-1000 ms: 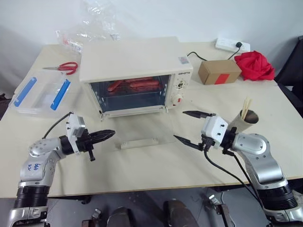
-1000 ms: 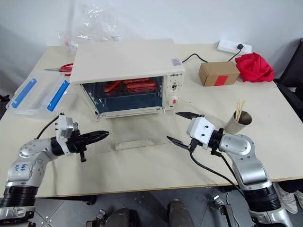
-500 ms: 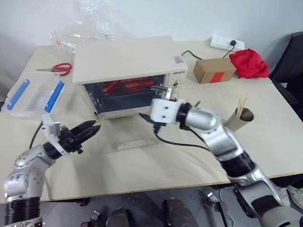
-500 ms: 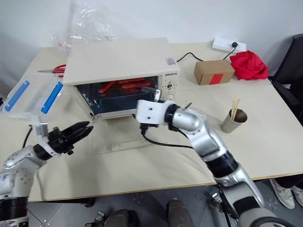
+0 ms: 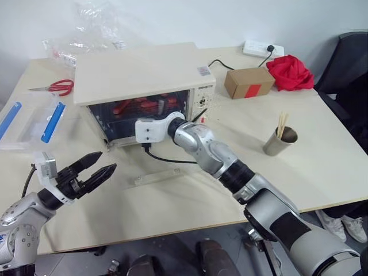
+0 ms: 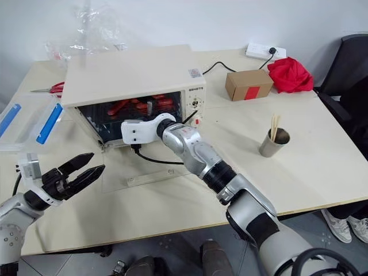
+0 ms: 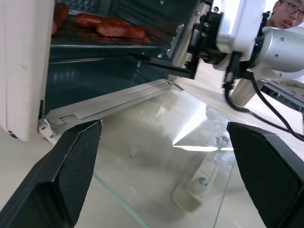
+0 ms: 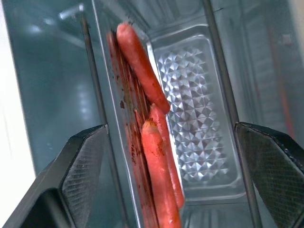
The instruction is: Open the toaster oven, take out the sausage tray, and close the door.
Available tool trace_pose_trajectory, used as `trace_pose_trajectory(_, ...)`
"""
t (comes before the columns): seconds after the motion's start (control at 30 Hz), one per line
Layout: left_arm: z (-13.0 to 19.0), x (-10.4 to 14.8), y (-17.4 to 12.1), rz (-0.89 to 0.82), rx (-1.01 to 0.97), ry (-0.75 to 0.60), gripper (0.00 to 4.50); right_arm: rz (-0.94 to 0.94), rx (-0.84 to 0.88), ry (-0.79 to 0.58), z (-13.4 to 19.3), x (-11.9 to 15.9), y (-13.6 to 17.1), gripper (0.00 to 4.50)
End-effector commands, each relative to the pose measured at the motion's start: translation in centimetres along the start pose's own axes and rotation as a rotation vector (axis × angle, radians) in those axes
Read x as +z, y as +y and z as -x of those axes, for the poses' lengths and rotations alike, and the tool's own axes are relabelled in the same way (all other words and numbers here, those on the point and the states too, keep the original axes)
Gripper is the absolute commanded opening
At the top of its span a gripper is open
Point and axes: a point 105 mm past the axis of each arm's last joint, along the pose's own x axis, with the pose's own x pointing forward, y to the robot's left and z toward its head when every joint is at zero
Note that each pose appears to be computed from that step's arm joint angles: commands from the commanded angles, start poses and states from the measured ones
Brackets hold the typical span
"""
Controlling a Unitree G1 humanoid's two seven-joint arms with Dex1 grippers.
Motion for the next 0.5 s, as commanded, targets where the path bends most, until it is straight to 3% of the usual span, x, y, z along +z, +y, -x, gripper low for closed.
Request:
trace_pose_trajectory(0.03,-0.3,0.5,-0.5,-0.046,-0.011,-0.016,4.48,0.062,-0.03,0.009,-0.6,0.5,-0.8,4.5)
trace_pose_trajectory(0.2,-0.6,0.6,-0.3,-0.052,-0.017,-0.021,4.48,0.13,0.052,0.027,-0.7,0.0,0.4,4.5)
trace_pose_trajectory(0.27,-0.6,0.5,-0.2,-0.054,-0.018,-0.023,4.5,0.133,0.086,0.03,-0.7,-0.1,0.9,4.13)
trace_pose_trajectory(0.4,-0.9,0.4,-0.1,-0.055,-0.023,-0.027,4.5,0.128,0.095,0.064,-0.8,-0.7,0.9,4.13)
trace_pose_trajectory(0.5,-1.0,0.4,-0.2,-0.053,-0.03,-0.027,4.5,0.146,0.084,0.072,-0.9,-0.9,0.7,3.6)
